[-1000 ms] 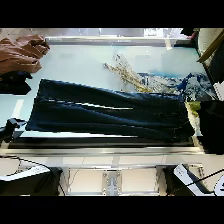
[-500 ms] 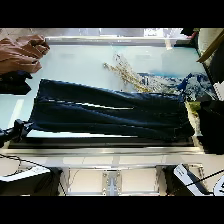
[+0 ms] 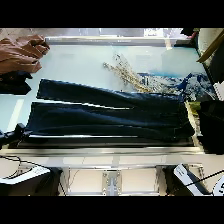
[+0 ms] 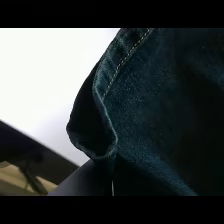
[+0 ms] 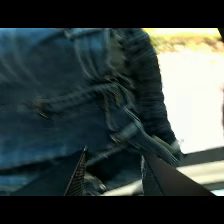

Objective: Fold the clothes and pants, and hang the long-sleeved shirts on hangers.

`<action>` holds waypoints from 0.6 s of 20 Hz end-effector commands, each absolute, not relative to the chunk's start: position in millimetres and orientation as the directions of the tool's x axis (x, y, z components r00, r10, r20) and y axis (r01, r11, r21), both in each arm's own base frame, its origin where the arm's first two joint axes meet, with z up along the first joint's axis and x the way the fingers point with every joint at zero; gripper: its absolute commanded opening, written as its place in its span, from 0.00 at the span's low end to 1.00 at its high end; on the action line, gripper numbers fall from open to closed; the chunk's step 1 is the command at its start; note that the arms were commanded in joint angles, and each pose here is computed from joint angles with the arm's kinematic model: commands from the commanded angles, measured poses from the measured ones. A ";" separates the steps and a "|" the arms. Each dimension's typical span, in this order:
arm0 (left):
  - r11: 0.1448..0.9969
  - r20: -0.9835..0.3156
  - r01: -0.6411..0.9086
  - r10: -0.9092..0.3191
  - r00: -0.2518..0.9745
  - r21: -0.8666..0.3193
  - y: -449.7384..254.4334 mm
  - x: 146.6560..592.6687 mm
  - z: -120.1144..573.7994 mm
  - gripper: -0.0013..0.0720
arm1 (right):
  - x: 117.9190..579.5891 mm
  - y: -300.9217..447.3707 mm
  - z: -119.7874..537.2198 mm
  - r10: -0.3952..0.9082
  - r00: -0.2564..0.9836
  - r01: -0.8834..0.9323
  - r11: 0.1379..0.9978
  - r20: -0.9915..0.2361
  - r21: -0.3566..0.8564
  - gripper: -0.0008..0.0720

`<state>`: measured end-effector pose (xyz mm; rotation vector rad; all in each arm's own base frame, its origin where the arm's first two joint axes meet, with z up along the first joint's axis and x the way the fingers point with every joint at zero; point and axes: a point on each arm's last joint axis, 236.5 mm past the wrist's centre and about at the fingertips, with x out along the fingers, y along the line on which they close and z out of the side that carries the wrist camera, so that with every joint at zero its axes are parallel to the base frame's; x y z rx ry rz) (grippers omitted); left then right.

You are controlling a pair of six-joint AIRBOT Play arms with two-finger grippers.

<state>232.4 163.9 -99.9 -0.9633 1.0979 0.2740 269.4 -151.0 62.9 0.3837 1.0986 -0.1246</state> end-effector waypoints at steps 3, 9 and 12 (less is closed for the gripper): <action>0.533 -0.869 -0.693 -0.210 0.448 -0.486 180.0 206.2 -95.3 0.12 | 256.8 -163.5 56.7 0.035 0.403 0.292 0.942 -0.914 0.165 0.52; 0.467 -0.700 -0.550 -0.253 0.667 -0.693 184.3 265.6 -24.9 0.98 | 295.4 -169.7 77.1 0.010 0.564 0.303 0.927 -0.826 0.219 0.63; 0.527 -0.382 -0.304 -0.042 0.923 -0.794 246.7 342.2 100.0 0.96 | 325.4 -179.8 90.5 -0.010 0.670 0.331 0.899 -0.742 0.287 0.62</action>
